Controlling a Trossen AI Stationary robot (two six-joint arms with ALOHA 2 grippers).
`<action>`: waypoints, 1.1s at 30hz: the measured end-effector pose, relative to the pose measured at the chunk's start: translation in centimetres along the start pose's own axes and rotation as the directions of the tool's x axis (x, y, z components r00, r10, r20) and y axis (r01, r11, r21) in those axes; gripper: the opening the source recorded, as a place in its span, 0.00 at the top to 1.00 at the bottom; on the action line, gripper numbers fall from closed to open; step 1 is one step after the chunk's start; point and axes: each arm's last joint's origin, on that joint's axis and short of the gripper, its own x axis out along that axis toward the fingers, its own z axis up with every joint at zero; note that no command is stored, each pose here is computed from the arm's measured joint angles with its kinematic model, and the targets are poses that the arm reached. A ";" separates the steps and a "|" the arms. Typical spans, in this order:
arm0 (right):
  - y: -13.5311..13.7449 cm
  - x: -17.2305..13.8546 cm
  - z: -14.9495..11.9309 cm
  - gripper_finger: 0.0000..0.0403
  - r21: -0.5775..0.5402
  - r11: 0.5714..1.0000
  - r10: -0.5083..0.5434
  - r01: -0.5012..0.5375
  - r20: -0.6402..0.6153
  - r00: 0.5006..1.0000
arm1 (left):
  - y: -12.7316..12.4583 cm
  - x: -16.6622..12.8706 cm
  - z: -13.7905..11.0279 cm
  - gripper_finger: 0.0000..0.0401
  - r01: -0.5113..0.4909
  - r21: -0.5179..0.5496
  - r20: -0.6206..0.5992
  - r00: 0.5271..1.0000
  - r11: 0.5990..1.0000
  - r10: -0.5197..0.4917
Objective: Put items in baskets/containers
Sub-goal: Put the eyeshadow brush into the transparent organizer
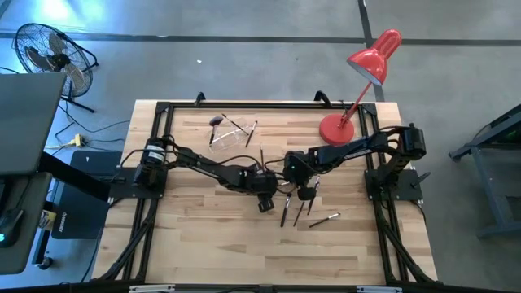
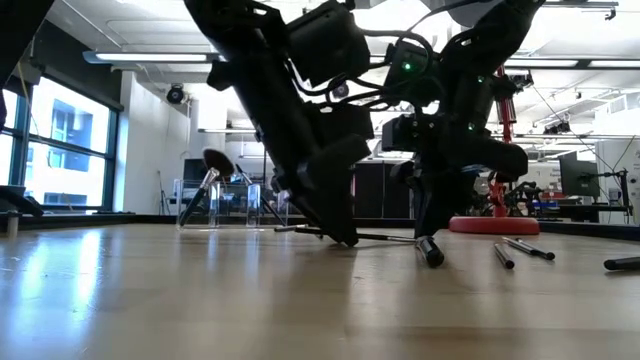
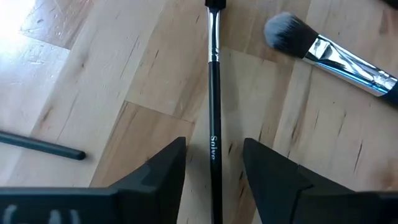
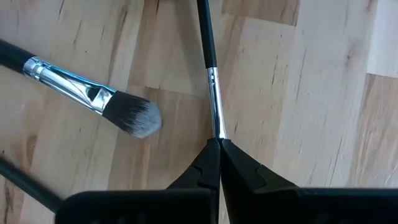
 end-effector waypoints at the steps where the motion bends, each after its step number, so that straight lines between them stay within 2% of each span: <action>1: 0.0 0.0 0.0 1.00 0.000 1.000 0.000 0.000 0.001 1.000 | 0.0 0.0 0.0 0.66 0.000 0.001 -0.005 1.000 1.000 0.000; 8: 0.0 0.0 0.1 1.00 0.007 1.000 0.003 -0.003 0.013 1.000 | 0.0 0.0 -0.2 0.96 0.014 0.003 -0.031 0.999 1.000 -0.013; 13: 0.0 0.0 0.1 1.00 0.028 1.000 0.009 -0.009 0.015 1.000 | 0.0 0.0 -0.3 0.93 0.026 0.012 -0.041 0.999 1.000 -0.025; 16: 0.0 -0.3 0.2 1.00 0.068 0.998 0.006 -0.007 0.021 1.000 | 0.0 0.0 -0.4 0.97 0.045 0.010 -0.051 0.998 0.999 -0.045; 26: 0.2 -4.0 1.0 1.00 0.158 0.987 -0.029 0.009 0.128 0.991 | 0.0 0.1 -0.5 0.98 0.048 -0.018 -0.057 0.997 0.999 -0.049; 33: 0.6 -7.2 0.8 0.90 0.189 0.981 -0.067 0.034 0.174 0.983 | 0.0 -0.4 -0.2 0.98 0.044 -0.050 -0.040 0.998 0.998 -0.046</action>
